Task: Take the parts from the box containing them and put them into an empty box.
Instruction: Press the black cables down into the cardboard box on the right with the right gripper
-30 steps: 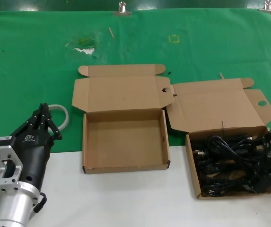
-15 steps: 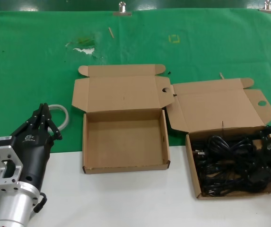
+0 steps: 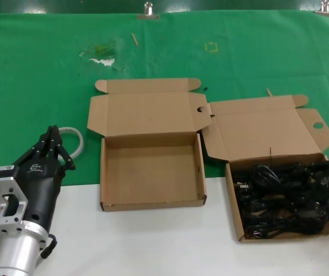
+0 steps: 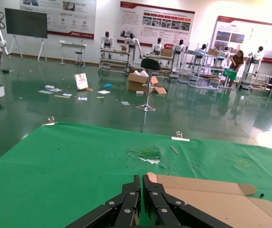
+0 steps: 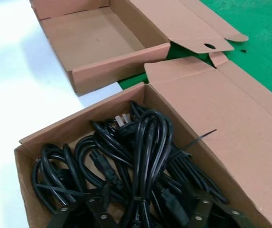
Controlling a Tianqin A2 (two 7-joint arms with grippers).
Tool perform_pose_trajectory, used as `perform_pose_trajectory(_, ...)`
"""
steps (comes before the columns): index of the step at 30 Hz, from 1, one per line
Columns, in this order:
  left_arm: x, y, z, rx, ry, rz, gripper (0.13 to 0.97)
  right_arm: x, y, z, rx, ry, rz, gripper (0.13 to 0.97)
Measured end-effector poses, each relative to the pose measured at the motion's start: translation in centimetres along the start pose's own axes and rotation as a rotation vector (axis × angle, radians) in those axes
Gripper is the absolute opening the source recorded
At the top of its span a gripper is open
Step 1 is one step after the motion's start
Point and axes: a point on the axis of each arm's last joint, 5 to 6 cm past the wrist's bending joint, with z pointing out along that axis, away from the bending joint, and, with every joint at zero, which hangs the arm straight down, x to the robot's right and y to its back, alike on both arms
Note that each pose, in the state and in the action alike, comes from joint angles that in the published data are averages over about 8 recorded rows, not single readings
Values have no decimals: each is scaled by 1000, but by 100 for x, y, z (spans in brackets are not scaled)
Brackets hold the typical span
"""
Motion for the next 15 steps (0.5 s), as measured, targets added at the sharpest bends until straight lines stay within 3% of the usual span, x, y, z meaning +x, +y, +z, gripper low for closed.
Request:
perform_pose_trajectory(11,0,0,0,0,0,0,156,-67,-28,35,14,0,-12,381)
perform_pose_trajectory(15,0,0,0,0,0,0,156,-74,-33,40,17,3,-13,326)
